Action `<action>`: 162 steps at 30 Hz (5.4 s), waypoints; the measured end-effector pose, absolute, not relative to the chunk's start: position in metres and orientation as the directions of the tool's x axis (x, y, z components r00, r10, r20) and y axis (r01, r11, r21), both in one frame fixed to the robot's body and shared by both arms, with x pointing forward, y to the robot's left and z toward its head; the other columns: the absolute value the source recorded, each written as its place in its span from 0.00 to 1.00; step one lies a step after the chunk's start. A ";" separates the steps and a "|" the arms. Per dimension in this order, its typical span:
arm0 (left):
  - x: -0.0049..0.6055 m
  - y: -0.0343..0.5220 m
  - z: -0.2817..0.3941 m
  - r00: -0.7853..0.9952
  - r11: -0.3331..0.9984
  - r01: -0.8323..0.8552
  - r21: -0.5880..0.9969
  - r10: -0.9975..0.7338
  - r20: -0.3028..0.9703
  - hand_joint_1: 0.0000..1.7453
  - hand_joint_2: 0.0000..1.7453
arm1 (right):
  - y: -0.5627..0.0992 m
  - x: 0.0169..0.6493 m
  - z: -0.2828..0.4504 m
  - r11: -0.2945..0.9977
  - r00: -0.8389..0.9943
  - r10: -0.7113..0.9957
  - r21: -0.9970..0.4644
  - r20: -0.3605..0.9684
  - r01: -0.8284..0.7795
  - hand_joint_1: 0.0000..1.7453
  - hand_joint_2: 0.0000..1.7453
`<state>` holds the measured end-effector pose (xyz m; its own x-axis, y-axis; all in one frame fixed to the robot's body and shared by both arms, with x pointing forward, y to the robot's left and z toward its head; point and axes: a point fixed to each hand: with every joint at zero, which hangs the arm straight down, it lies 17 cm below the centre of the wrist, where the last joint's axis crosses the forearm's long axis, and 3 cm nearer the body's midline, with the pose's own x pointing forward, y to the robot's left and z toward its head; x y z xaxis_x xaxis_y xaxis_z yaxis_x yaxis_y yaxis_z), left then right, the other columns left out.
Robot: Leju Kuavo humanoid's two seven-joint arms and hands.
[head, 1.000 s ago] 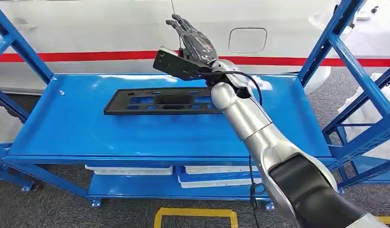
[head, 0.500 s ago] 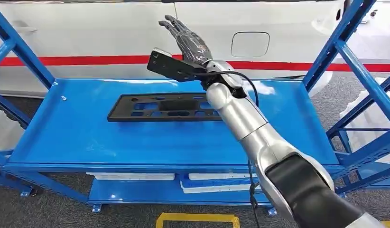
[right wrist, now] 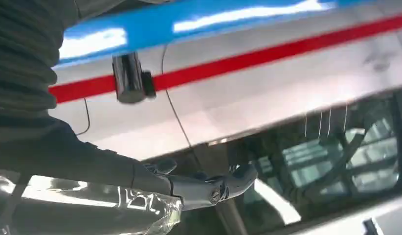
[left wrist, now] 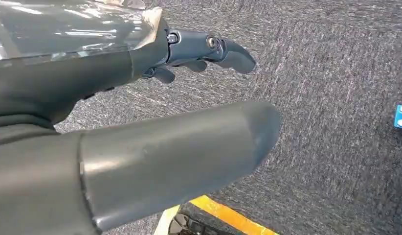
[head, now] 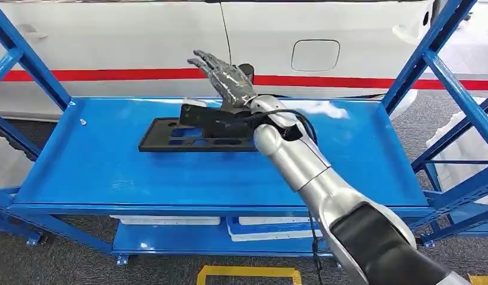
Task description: Take the parts from the cabinet and place them on the table.
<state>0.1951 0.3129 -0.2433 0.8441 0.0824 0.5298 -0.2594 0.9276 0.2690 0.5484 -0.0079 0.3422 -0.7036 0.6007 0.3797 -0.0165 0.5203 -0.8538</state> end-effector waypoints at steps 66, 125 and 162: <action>0.245 0.277 -0.230 0.847 0.949 -0.022 0.315 -0.150 0.510 0.00 0.00 | -0.024 0.549 0.183 0.348 -0.443 0.845 -0.937 0.301 0.027 0.00 1.00; 0.289 0.259 -0.201 0.716 0.938 -0.004 0.348 -0.240 0.655 0.00 1.00 | -0.101 0.542 0.317 0.334 -0.372 0.907 -0.872 0.196 0.357 1.00 1.00; 0.236 0.258 -0.232 0.829 0.977 -0.120 0.177 0.001 0.559 0.00 1.00 | -0.119 0.499 0.371 0.267 -0.411 0.911 -0.785 0.017 0.560 1.00 1.00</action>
<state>0.2356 0.2581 -0.2320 0.8292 0.0008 0.5589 -0.1200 0.9769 0.1766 0.4988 -0.1185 0.3715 -0.4114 0.9113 0.0167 0.5596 0.2670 -0.7846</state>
